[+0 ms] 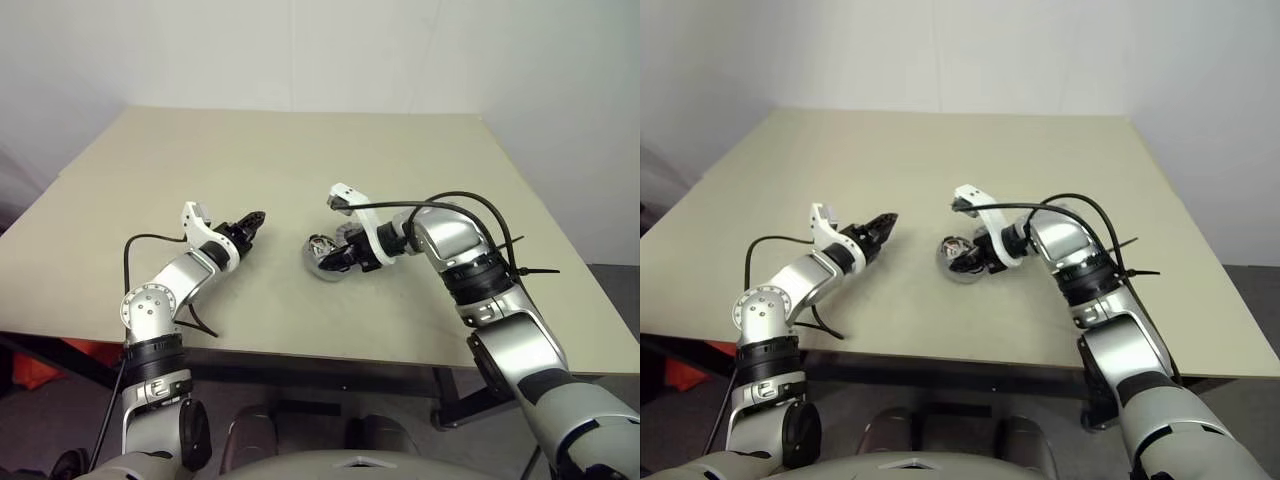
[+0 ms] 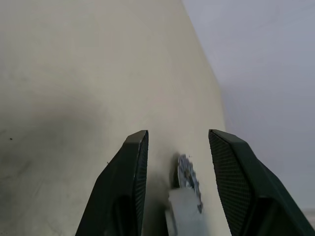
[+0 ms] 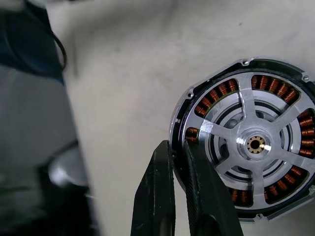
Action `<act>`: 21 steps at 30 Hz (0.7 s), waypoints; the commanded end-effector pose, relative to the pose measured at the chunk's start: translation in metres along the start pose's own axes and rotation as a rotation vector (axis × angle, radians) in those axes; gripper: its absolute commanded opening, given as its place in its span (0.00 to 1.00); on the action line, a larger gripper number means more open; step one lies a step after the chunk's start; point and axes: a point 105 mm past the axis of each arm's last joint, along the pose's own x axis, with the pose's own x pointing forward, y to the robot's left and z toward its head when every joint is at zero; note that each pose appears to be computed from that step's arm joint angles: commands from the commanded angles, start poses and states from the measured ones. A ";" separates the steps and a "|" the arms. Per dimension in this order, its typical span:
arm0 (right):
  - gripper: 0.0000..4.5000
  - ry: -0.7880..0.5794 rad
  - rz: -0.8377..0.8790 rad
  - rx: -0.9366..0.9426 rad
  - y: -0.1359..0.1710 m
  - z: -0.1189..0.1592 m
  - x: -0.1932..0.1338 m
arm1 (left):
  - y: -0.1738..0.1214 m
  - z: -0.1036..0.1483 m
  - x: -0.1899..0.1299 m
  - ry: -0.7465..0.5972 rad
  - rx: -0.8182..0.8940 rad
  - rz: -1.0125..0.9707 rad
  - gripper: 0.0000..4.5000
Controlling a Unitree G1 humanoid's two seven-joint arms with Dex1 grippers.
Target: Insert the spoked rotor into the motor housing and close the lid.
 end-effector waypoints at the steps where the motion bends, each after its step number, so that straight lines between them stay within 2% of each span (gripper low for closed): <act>1: 0.00 -0.031 0.002 0.117 0.013 0.020 0.002 | -0.013 0.009 -0.005 -0.044 0.023 -0.039 0.45; 3: 0.00 -0.030 -0.052 0.278 0.007 0.024 0.015 | -0.012 0.010 -0.007 -0.050 0.024 -0.035 0.45; 5: 0.00 -0.029 -0.093 0.350 0.004 0.026 0.025 | -0.012 0.010 -0.009 -0.054 0.026 -0.029 0.45; 9: 0.00 -0.054 -0.157 0.399 -0.002 0.030 0.040 | -0.011 0.009 -0.012 -0.062 0.026 -0.023 0.45; 15: 0.00 -0.149 -0.299 0.474 -0.029 0.034 0.058 | -0.009 0.008 -0.015 -0.070 0.029 -0.008 0.45; 21: 0.00 -0.235 -0.290 0.461 -0.032 0.051 0.062 | -0.008 0.007 -0.016 -0.067 0.031 -0.001 0.45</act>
